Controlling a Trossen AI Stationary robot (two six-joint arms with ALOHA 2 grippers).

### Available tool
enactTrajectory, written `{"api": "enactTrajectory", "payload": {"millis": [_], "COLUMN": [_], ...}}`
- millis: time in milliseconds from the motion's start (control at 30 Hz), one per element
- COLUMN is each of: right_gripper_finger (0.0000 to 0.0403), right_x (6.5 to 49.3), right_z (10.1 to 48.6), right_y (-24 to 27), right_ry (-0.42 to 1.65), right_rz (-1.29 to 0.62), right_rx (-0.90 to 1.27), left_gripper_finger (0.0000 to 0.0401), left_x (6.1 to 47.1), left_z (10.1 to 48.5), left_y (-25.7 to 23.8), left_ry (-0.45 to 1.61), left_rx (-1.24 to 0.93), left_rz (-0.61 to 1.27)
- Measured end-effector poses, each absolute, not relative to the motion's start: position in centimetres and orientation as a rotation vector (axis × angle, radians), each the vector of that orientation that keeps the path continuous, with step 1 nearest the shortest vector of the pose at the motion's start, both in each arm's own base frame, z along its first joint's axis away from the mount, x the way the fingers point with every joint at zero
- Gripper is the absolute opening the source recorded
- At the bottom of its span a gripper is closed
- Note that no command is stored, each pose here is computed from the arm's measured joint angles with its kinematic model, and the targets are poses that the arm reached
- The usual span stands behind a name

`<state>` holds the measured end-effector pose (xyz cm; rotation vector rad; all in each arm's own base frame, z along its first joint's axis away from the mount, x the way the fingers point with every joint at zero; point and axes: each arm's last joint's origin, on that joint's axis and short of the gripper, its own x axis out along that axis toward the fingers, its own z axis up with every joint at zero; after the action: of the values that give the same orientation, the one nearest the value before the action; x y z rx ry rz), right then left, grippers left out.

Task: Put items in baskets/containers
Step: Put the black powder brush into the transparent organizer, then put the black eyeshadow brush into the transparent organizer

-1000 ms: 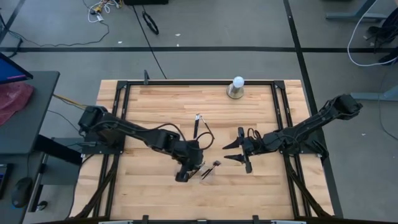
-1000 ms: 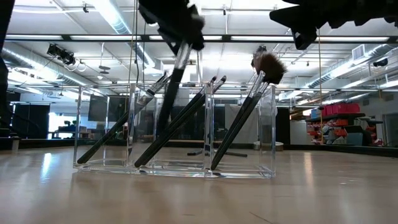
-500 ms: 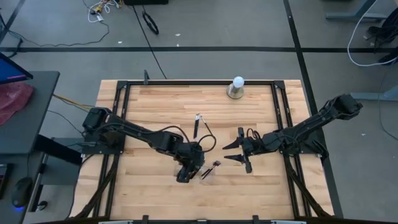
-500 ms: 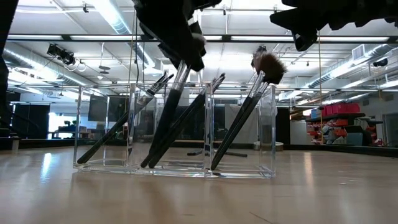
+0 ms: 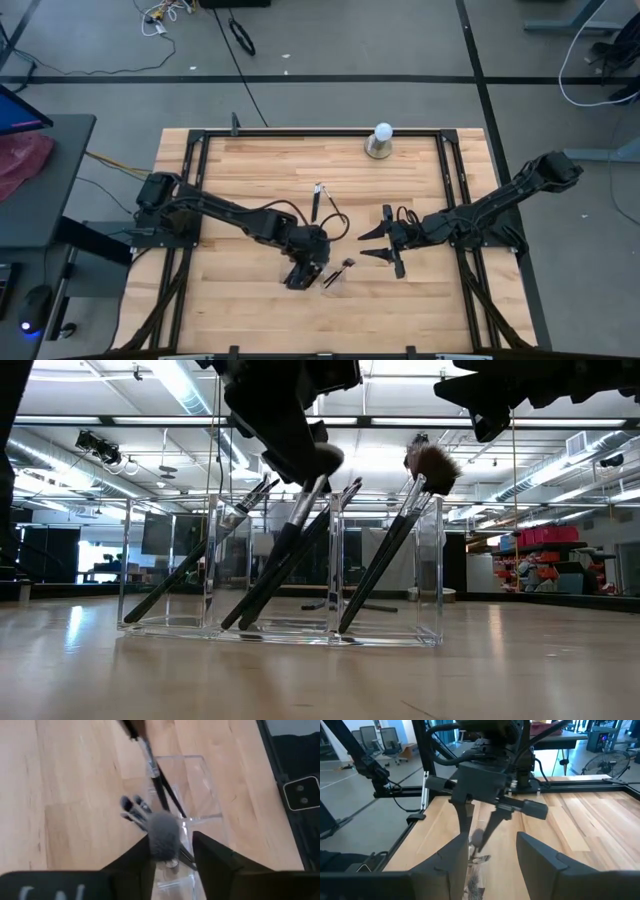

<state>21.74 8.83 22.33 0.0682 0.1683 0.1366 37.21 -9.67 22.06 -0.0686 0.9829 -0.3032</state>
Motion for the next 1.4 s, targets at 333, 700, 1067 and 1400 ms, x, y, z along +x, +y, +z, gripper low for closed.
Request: {"api": "enactTrajectory", "payload": {"millis": [333,700,1067,1400], "right_gripper_finger": [0.0167,0.0167,0.0167,0.0167], "right_x": [21.7,21.9,23.7,23.8], "right_z": [22.3,21.6,17.8,15.8], "right_y": [8.8,8.7,7.2,2.8], "right_ry": [0.174,0.213,0.346,0.455], "right_rz": [0.136,0.075,-0.24,-0.553], "right_rx": [0.067,0.052,0.042,0.246], "left_gripper_finger": [0.0189,0.0182,0.0181,0.0181], "left_x": [36.3,30.6,29.2,24.8], "left_z": [24.7,30.5,30.3,21.2], "left_y": [-8.2,-6.8,-1.5,5.8], "left_ry": [0.938,0.938,1.014,0.798], "left_rx": [-0.105,0.053,0.107,-0.057], "left_rz": [-0.319,-0.142,0.031,0.217]}}
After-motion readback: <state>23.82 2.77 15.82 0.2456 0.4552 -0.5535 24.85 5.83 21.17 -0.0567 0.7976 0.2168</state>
